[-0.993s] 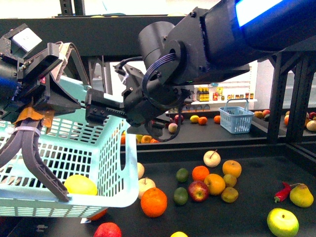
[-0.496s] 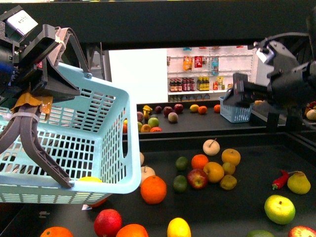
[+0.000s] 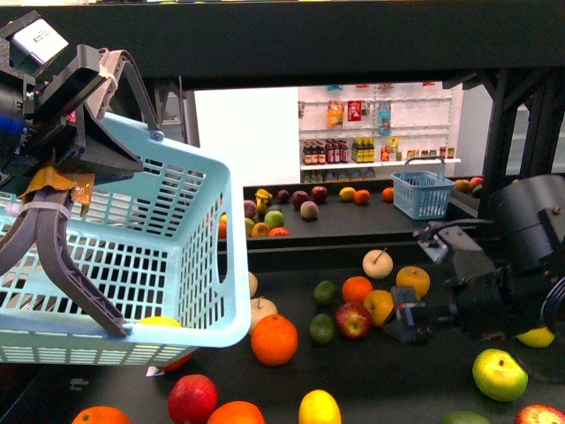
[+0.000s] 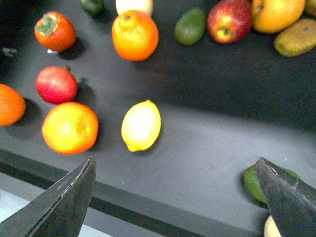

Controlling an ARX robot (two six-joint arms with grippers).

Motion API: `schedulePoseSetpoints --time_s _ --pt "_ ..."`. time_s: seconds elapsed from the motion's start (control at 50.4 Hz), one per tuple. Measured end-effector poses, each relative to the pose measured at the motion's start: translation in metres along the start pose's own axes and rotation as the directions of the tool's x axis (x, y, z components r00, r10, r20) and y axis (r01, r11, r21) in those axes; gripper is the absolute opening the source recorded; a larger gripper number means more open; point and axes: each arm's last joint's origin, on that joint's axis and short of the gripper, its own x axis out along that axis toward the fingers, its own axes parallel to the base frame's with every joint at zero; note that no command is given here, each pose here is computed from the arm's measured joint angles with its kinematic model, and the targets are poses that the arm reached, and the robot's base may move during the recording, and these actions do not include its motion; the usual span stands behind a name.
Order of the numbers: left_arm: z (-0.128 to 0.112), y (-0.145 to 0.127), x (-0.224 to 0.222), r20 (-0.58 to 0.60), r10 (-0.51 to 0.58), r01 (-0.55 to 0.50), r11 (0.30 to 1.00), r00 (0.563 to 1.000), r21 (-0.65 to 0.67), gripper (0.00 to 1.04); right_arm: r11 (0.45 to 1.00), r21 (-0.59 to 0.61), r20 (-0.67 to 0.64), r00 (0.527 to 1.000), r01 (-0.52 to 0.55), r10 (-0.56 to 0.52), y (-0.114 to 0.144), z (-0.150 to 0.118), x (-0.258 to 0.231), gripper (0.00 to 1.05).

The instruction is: Pick lemon from shelf

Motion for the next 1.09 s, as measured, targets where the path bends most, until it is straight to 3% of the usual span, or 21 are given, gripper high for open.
schedulePoseSetpoints --time_s 0.258,1.092 --pt "0.0 0.0 0.0 0.0 0.001 -0.001 1.0 1.0 0.0 0.14 0.998 -0.023 -0.122 0.991 -0.05 0.046 0.028 -0.038 0.043 0.97" --pt "0.0 0.0 0.0 0.0 0.001 -0.001 1.0 1.0 -0.001 0.14 0.997 -0.068 -0.261 0.965 -0.034 0.015 0.067 -0.07 0.148 0.97"
